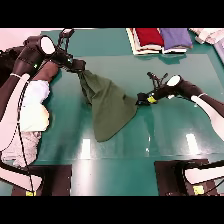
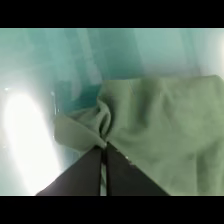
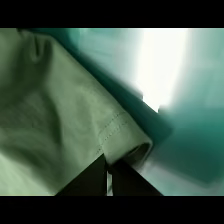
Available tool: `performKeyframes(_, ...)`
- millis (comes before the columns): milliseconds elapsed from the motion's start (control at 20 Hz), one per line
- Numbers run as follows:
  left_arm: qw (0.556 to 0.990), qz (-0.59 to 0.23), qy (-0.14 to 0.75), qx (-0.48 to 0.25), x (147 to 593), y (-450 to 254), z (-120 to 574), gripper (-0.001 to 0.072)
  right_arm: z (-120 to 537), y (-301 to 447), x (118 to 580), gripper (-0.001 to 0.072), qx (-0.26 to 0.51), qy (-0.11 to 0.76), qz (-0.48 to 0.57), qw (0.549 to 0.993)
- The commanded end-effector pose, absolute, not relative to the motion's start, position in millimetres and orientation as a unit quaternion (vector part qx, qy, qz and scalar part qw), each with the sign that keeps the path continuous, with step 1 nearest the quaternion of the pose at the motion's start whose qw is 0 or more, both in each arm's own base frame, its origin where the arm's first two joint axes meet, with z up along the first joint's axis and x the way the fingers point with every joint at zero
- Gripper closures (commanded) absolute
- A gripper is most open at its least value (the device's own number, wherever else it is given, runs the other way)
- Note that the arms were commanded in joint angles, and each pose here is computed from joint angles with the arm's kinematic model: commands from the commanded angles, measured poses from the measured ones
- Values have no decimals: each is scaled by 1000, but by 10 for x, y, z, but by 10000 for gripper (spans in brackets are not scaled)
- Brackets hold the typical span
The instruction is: Fold the shirts.
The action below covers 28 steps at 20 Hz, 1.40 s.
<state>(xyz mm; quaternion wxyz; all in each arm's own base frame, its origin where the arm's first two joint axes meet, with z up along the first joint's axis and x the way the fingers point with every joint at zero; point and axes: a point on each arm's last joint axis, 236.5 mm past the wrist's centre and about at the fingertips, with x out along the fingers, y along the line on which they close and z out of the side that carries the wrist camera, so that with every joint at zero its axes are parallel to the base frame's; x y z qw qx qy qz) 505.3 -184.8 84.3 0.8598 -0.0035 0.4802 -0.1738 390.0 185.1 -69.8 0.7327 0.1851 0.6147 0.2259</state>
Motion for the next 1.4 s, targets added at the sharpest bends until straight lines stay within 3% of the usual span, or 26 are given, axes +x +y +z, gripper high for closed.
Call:
performKeyframes(0,879,-172,445,4,4994,-1781,1261,682,-244,1856,4225,695,145,559,252,777)
performKeyframes(150,930,-162,328,24,4795,-1562,2401,682,1035,1487,4464,696,75,461,258,846)
performKeyframes(300,964,-175,199,29,4201,-1396,3577,682,2531,1191,4254,696,34,343,260,902)
performKeyframes(500,971,-180,154,28,3565,-1233,4077,683,3701,1019,3768,697,-4,219,239,946)
performKeyframes(600,960,-193,196,46,3489,-1302,3846,683,3831,997,3613,697,-3,209,232,950)
performKeyframes(750,931,-225,280,68,3493,-1592,3125,684,3491,1009,3463,697,15,259,232,937)
performKeyframes(900,873,-263,398,104,3302,-1942,1942,683,2828,1012,3342,697,35,338,232,911)
performKeyframes(1050,797,-302,506,133,2768,-2169,879,680,2176,909,3235,697,42,408,208,888)
performKeyframes(1100,774,-319,534,121,2571,-2253,667,567,2042,911,3204,697,46,422,208,881)
performKeyframes(1150,758,-333,552,101,2432,-2329,565,202,1937,912,3187,697,50,431,207,877)
performKeyframes(1200,752,-338,559,88,2375,-2369,543,48,1863,910,3190,697,53,435,204,875)
performKeyframes(1350,796,-290,524,85,2733,-2149,802,44,1791,908,3207,697,57,438,202,874)
